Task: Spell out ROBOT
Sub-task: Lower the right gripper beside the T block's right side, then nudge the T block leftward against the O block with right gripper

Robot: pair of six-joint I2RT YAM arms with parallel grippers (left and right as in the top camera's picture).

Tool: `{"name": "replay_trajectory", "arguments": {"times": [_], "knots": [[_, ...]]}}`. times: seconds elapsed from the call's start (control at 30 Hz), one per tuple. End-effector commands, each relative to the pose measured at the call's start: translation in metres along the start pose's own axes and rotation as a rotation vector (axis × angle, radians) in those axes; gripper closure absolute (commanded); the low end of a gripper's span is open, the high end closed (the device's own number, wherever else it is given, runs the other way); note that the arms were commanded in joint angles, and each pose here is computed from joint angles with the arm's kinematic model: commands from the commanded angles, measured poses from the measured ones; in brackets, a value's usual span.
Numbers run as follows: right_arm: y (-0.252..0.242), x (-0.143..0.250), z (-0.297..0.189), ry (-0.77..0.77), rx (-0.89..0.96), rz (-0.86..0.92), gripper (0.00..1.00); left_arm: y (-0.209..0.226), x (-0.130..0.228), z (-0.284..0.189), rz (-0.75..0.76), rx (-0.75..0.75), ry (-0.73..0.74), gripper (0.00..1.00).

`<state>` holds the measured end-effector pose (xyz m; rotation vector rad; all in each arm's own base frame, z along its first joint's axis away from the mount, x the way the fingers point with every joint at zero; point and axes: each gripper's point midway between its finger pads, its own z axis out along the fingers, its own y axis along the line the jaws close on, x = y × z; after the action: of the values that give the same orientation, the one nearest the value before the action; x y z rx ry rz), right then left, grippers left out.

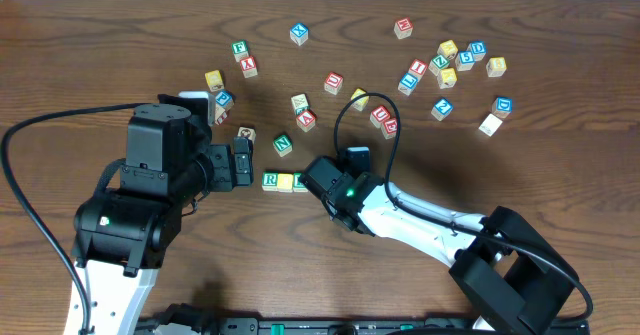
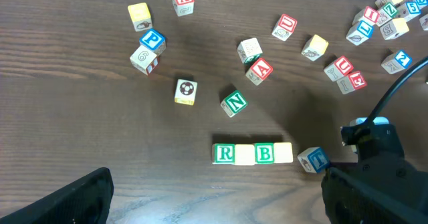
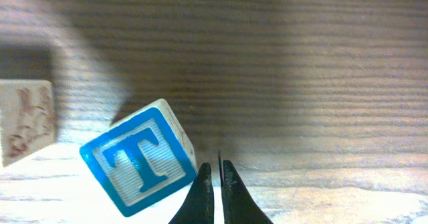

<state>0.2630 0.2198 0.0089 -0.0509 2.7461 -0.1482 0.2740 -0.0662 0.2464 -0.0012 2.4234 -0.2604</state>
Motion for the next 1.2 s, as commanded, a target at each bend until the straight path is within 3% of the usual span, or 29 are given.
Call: {"name": "replay_trajectory", "arguments": {"times": [0.0,0.6,1.17], "knots": [[0.004,-0.013,-0.007,-0.057,-0.021,-0.006,0.99,-0.002,-0.006,-0.005,0.008,0.008,-0.019,0.02],[0.016,0.002,-0.008,0.022,-0.090,0.008,0.99,-0.002,-0.006,-0.005,0.008,0.008,-0.019,0.02],[0.028,-0.005,-0.009,0.004,-0.144,0.032,0.99,-0.002,-0.006,-0.005,0.008,0.008,-0.019,0.02]]}}
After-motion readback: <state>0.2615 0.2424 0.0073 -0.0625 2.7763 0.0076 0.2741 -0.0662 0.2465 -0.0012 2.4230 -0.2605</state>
